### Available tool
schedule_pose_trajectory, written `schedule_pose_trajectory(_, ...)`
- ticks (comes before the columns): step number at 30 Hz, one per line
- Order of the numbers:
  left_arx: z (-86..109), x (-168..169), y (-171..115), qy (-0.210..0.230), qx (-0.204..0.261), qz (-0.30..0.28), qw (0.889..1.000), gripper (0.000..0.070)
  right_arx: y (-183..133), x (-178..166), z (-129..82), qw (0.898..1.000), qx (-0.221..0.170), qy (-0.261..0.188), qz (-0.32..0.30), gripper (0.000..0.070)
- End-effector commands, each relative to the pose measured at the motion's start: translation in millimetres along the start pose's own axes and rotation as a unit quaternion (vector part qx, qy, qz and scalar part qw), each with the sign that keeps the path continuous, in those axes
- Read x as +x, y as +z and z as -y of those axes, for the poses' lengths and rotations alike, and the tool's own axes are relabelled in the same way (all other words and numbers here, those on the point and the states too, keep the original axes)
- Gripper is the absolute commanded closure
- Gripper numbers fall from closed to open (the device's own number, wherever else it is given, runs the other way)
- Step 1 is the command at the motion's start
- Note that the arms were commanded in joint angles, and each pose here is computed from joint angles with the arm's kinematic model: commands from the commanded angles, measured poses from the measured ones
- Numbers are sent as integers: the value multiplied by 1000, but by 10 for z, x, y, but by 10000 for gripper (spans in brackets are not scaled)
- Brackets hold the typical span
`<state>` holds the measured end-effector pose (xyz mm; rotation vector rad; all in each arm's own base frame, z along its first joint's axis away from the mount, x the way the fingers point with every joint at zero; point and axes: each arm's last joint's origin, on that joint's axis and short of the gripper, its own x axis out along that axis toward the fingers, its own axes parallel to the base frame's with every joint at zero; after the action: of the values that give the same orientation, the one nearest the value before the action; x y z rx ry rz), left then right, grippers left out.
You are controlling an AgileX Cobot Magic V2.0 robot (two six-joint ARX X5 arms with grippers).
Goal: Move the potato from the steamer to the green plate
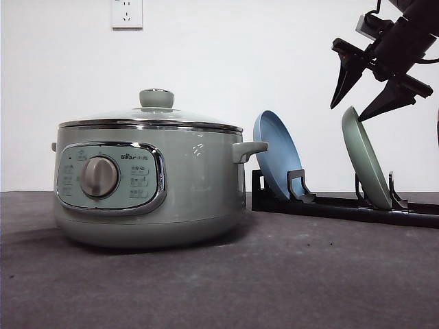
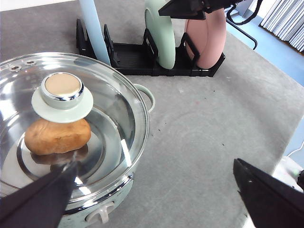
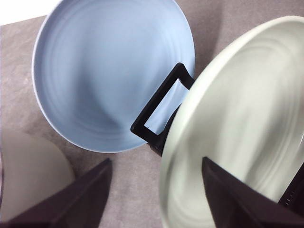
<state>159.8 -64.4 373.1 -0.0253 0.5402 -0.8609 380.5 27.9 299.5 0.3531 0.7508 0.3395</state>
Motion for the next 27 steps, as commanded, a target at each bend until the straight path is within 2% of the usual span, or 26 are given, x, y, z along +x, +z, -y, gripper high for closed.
schedule_pose_trajectory(1, 15, -13, 63, -6, 8, 8, 1000, 24, 44, 65, 18, 1000, -3, 3, 2, 359)
schedule_pose_trajectory(3, 14, -12, 63, -6, 7, 8, 1000, 24, 35, 93, 33, 1000, -2, 1, -1, 373)
schedule_pose_trajectory(7, 15, -13, 60, -6, 7, 7, 1000, 24, 23, 127, 50, 1000, 0, 0, -6, 487)
schedule_pose_trajectory(10, 15, -12, 60, -6, 6, 7, 1000, 24, 23, 130, 52, 1000, 0, 0, -6, 532)
schedule_pose_trajectory(15, 15, -12, 59, -6, 6, 7, 1000, 24, 21, 130, 52, 1000, 3, 1, -7, 685)
schedule_pose_trajectory(22, 15, -13, 60, -6, 6, 7, 1000, 24, 49, 86, 20, 1000, 11, 13, -2, 696)
schedule_pose_trajectory(27, 18, -12, 59, -6, 7, 7, 1000, 24, 122, -125, -96, 999, 2, 27, 19, 696)
